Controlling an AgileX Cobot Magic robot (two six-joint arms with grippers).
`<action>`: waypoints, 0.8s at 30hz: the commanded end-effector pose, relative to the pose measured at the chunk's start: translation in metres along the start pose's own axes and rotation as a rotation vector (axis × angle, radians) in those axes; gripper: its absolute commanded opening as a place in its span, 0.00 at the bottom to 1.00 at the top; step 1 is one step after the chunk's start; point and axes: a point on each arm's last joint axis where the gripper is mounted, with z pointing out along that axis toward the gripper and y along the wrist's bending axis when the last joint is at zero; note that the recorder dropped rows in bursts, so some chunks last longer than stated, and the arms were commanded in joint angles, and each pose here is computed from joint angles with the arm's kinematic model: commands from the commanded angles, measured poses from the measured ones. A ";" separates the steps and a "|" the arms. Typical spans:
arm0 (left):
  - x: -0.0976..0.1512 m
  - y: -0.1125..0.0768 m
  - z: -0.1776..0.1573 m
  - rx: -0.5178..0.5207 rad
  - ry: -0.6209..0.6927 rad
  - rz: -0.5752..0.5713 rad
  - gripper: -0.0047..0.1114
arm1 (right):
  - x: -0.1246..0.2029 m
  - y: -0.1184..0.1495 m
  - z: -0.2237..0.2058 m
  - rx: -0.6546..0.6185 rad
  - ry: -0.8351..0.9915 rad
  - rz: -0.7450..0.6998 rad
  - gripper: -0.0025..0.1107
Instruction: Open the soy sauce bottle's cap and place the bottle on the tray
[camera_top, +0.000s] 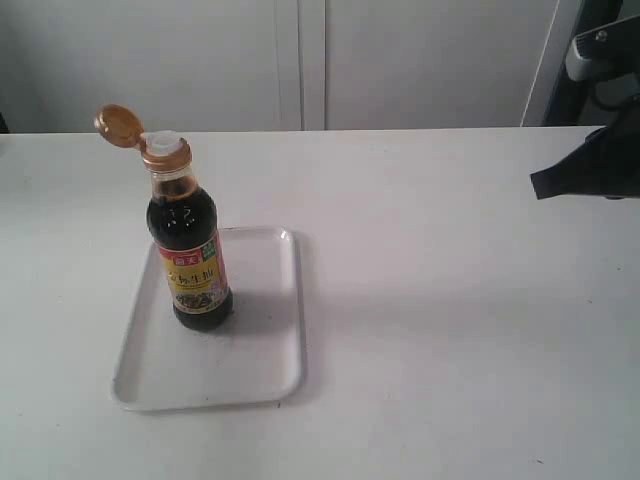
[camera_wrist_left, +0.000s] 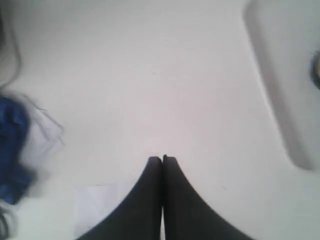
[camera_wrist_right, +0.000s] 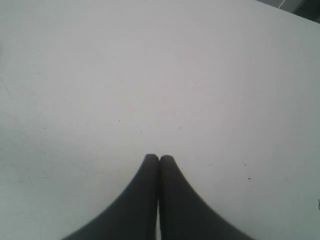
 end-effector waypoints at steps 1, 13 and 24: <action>0.008 -0.020 -0.011 0.236 0.094 0.077 0.04 | 0.003 -0.001 0.000 -0.002 0.034 -0.012 0.02; 0.036 0.003 -0.007 0.272 0.205 -0.036 0.04 | 0.031 -0.002 -0.022 0.023 0.337 -0.010 0.02; 0.067 0.000 -0.023 0.168 -0.143 -0.101 0.04 | 0.034 0.005 -0.082 0.076 -0.089 0.028 0.02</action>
